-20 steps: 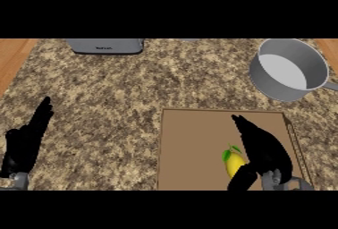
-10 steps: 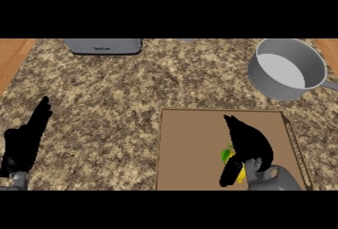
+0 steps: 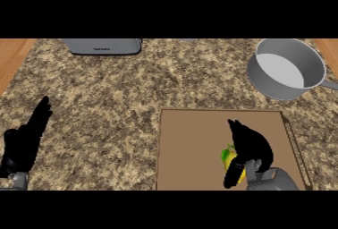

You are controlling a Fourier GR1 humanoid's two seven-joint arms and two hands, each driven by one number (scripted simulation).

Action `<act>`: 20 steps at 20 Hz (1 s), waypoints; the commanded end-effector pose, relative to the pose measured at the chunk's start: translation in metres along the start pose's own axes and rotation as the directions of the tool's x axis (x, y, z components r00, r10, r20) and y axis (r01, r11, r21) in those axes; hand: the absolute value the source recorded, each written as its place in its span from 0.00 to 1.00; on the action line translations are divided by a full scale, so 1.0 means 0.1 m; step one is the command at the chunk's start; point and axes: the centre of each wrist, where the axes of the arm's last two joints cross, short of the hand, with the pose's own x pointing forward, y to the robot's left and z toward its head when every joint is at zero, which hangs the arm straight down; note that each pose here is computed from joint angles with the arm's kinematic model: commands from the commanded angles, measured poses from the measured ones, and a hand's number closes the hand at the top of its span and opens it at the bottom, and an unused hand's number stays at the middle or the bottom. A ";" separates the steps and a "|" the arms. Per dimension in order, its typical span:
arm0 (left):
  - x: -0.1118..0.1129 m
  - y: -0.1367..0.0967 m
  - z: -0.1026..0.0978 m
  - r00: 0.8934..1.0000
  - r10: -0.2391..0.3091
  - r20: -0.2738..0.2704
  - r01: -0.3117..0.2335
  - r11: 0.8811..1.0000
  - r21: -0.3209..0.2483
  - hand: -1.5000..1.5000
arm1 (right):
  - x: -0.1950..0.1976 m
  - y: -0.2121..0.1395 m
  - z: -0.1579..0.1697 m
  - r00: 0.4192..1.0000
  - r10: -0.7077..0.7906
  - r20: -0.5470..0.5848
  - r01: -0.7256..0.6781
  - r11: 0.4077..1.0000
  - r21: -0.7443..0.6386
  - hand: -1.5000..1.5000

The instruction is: Pick the lemon from the tray and place it in the pot

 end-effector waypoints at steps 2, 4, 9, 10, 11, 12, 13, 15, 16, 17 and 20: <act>0.17 0.13 -0.19 1.000 -0.006 0.006 0.006 1.000 -0.004 0.50 | 0.15 0.18 0.00 0.993 0.029 -0.110 -0.027 0.999 0.024 0.00; -0.03 -0.09 0.01 1.000 0.001 -0.010 -0.001 1.000 -0.010 0.50 | -0.07 0.06 -0.23 0.995 0.005 -0.100 -0.002 1.000 0.027 0.00; -0.05 0.09 -0.03 1.000 0.002 -0.012 -0.002 1.000 -0.011 0.50 | 0.10 0.17 -0.22 0.995 0.095 -0.025 -0.094 0.995 0.039 1.00; 0.06 -0.19 0.02 1.000 -0.009 -0.001 0.009 1.000 0.004 0.50 | 0.25 0.26 -0.06 0.995 0.095 -0.020 -0.094 0.995 0.017 1.00; -0.05 -0.04 -0.01 1.000 0.008 -0.006 -0.008 1.000 0.002 0.50 | 0.12 0.15 -0.19 0.996 0.085 -0.009 -0.085 0.996 -0.002 1.00; -0.11 0.17 0.10 1.000 0.005 -0.006 -0.005 1.000 -0.007 0.50 | 0.06 0.20 -0.16 0.995 0.097 -0.022 -0.096 0.995 0.022 1.00; 0.08 -0.20 -0.07 1.000 0.001 -0.014 -0.001 1.000 -0.013 0.50 | 0.12 0.18 -0.35 0.995 0.096 -0.023 -0.096 0.995 0.014 1.00; -0.09 -0.14 -0.01 1.000 -0.002 -0.018 0.002 1.000 -0.004 0.50 | -0.12 -0.03 -0.09 0.996 0.088 -0.019 -0.088 0.996 0.016 1.00; -0.25 0.00 -0.02 1.000 -0.002 0.001 0.002 1.000 0.006 0.50 | 0.23 0.19 -0.11 0.996 0.085 -0.012 -0.085 0.996 0.016 1.00; -0.15 0.07 0.02 1.000 0.006 -0.014 -0.006 1.000 -0.006 0.50 | 0.07 0.08 -0.30 0.994 0.092 0.054 -0.093 0.996 0.008 1.00; -0.09 -0.11 0.01 1.000 0.018 -0.024 -0.018 1.000 -0.006 0.50 | -0.20 -0.23 -0.32 0.960 0.117 0.256 -0.107 0.993 -0.051 1.00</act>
